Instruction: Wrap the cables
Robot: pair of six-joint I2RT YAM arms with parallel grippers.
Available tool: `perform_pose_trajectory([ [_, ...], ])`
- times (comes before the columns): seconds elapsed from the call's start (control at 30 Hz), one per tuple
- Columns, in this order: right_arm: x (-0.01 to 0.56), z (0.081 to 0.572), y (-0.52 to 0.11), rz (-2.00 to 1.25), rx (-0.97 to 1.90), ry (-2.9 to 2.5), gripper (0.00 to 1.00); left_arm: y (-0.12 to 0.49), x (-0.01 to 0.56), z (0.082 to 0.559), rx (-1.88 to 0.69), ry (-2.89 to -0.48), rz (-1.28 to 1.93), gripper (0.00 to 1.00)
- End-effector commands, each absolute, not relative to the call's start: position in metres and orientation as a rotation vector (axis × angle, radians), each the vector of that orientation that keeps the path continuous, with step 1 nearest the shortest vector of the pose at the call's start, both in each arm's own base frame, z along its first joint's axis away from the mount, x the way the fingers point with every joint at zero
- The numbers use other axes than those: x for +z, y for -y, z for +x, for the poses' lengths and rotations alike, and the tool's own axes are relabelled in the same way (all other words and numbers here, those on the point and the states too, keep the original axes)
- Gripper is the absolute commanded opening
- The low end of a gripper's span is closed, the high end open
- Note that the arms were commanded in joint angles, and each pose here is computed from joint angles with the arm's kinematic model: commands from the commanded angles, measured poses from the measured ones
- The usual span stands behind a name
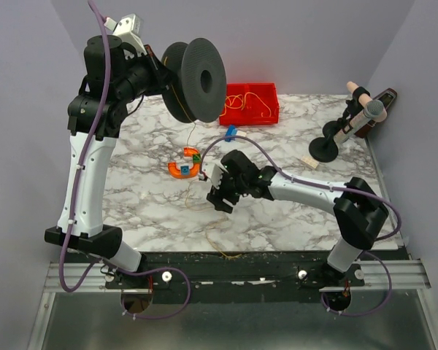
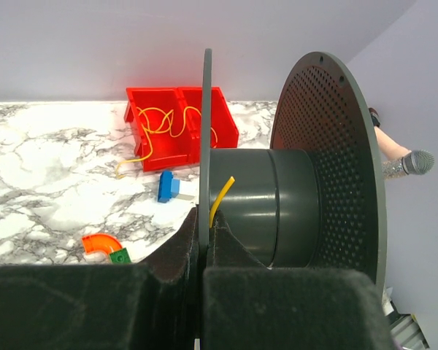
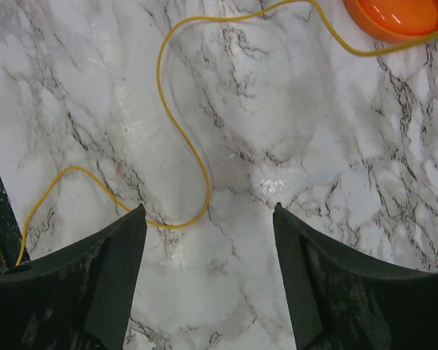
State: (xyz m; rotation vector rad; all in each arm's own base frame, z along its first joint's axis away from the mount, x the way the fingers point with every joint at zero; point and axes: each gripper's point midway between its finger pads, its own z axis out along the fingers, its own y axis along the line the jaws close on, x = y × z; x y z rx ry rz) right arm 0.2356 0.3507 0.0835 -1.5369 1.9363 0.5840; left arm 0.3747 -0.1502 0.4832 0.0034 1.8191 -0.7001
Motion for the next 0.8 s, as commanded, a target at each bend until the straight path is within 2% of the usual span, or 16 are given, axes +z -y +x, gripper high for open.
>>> perform_pose_trajectory([
  [0.0, 0.073, 0.230, -0.369, -1.638, 0.554, -1.870, 0.77, 0.151, 0.513, 0.370, -0.723, -1.722, 0.022, 0.00],
  [0.23, 0.033, 0.224, -0.365, -1.705, 0.507, -1.955, 0.75, 0.150, 0.513, 0.370, -0.717, -1.718, 0.022, 0.00],
  [0.3, 0.024, 0.231, -0.360, -1.683, 0.441, -1.997, 0.72, 0.150, 0.513, 0.369, -0.719, -1.720, 0.025, 0.00],
  [0.33, 0.019, 0.234, -0.359, -1.677, 0.415, -2.015, 0.65, 0.150, 0.512, 0.369, -0.719, -1.721, 0.025, 0.00],
  [0.37, 0.015, 0.236, -0.357, -1.666, 0.397, -2.035, 0.54, 0.150, 0.512, 0.368, -0.720, -1.723, 0.026, 0.00],
  [0.43, 0.010, 0.240, -0.356, -1.632, 0.371, -2.067, 0.25, 0.150, 0.512, 0.365, -0.721, -1.722, 0.033, 0.00],
  [0.5, 0.011, 0.245, -0.353, -1.584, 0.346, -2.087, 0.03, 0.149, 0.515, 0.360, -0.714, -1.714, 0.048, 0.00],
  [0.6, 0.020, 0.266, -0.340, -1.444, 0.296, -2.139, 0.01, 0.147, 0.519, 0.352, -0.692, -1.704, 0.087, 0.00],
  [0.77, 0.065, 0.340, -0.291, -1.030, 0.280, -2.197, 0.01, 0.152, 0.523, 0.331, -0.705, -1.693, 0.206, 0.00],
])
